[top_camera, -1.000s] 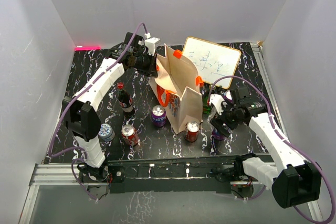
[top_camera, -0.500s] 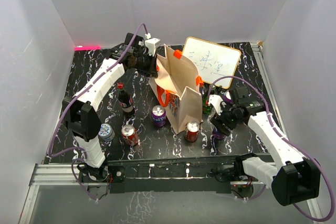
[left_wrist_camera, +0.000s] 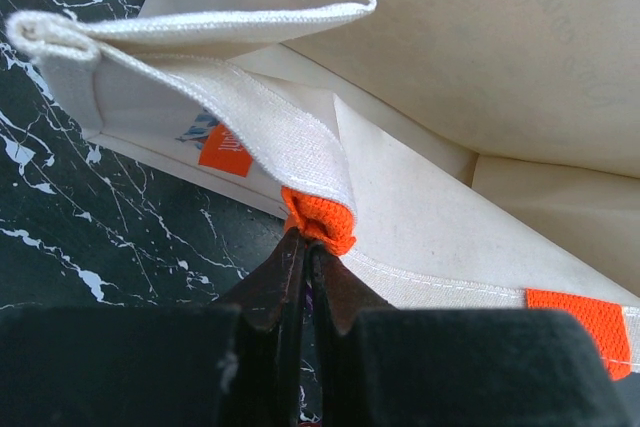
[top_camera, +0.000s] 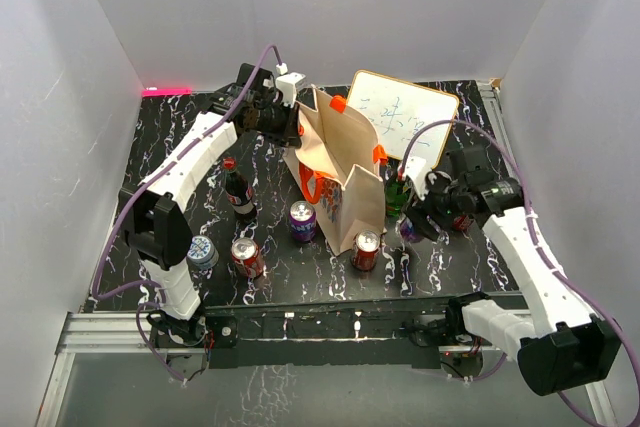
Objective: Place the beverage into the canvas bag
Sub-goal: Pick up the drink from the center of the board.
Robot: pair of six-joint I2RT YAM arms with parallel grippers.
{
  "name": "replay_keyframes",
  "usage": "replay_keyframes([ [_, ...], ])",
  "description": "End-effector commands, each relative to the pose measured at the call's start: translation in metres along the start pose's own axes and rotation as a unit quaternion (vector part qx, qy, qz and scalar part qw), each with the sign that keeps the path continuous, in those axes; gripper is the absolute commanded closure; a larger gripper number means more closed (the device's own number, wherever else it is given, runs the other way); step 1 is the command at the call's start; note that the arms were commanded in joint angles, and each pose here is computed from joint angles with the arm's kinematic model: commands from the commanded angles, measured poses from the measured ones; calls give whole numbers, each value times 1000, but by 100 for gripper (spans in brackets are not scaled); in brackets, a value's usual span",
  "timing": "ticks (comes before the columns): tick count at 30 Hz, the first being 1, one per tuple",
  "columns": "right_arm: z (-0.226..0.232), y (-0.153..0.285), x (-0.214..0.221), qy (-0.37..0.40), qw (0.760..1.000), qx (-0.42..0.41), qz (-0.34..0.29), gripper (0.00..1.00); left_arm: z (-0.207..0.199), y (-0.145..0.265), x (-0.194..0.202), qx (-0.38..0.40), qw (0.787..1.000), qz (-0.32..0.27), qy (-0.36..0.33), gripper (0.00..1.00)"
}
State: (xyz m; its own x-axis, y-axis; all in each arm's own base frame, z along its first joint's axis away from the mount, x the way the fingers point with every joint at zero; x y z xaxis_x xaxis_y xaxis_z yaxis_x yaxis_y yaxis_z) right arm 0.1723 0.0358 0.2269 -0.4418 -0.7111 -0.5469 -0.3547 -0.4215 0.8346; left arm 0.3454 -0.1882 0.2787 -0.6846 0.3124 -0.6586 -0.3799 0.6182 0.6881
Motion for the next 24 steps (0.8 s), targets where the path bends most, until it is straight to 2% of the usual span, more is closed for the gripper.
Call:
replay_keyframes([
  [1,-5,50,-46,31,993,37,-109,92,-8,14,-5,24,999,-17,-17,100],
  [7,-7,113,-89,72,975,84,-193,92,-9,9,-8,46,997,-45,-36,100],
  [12,-12,151,-131,99,958,98,-249,92,-11,2,-7,79,996,-37,-24,100],
  [17,-24,153,-171,115,949,103,-275,92,-13,-4,-11,107,994,-34,-14,100],
  [24,-44,124,-232,122,939,92,-308,92,-15,-5,-11,110,993,-33,9,100],
])
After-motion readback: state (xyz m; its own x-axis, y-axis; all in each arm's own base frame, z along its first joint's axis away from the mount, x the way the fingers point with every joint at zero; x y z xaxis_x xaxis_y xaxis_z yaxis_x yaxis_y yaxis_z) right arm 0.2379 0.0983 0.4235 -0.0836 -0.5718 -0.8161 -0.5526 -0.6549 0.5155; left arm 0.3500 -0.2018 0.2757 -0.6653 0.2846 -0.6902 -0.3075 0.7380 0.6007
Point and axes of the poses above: each gripper's point midway between its finger pads, its own y axis back along the fingers, its own z axis along the line the jaws close on, x = y × z, the point moved 10 cm from there along y, back along the fingers
